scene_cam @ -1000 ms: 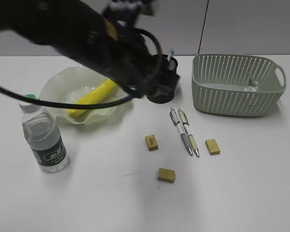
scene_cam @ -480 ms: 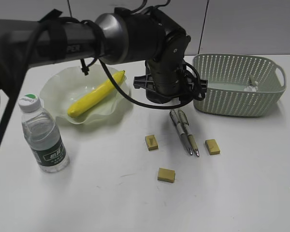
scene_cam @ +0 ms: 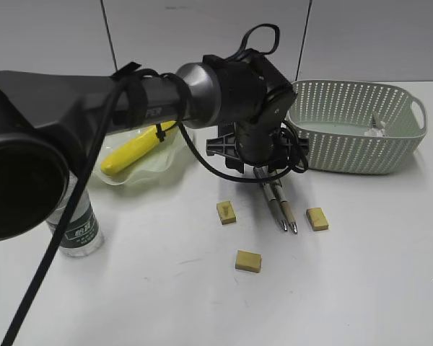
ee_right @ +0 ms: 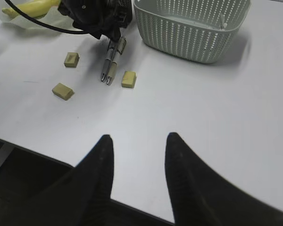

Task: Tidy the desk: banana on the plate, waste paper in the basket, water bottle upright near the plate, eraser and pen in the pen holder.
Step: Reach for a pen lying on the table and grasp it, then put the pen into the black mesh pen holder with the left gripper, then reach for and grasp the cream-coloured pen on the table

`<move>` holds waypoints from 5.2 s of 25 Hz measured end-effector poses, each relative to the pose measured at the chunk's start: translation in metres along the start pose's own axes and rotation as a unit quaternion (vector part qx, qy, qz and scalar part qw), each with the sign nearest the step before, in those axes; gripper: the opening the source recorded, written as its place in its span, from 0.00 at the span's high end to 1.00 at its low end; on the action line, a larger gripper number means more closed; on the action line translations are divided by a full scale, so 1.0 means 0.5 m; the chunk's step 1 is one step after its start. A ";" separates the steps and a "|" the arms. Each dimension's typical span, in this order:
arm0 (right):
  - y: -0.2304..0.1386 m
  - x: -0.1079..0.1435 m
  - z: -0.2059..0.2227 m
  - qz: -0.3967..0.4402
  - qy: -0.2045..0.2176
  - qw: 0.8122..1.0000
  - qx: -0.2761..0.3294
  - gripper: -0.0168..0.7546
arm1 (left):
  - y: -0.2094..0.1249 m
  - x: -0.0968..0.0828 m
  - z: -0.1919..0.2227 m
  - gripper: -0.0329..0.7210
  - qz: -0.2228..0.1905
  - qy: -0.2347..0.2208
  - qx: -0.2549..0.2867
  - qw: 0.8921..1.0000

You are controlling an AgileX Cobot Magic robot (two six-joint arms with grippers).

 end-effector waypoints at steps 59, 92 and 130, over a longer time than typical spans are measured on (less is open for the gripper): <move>0.000 0.000 0.000 0.000 0.000 1.000 0.000 0.64 | 0.380 0.099 -0.288 0.79 0.136 -0.057 -0.428 0.892; 0.000 0.000 0.000 0.000 0.000 1.000 0.000 0.65 | 0.327 0.140 -0.441 0.70 0.190 -0.026 -0.338 0.922; 0.000 0.001 0.000 0.001 0.002 1.000 0.000 0.65 | -0.590 0.479 -0.742 0.29 0.168 -0.101 -0.328 0.924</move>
Point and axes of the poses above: a point on each arm's last joint axis where the gripper is mounted, z pointing out along that axis toward the gripper, x along the wrist's bending axis when the last joint is at zero, y = z × x, the point moved 9 cm from there along z, pointing out along that axis toward the gripper, and after that the axes turned 15 degrees about z, right-handed, at the moved point
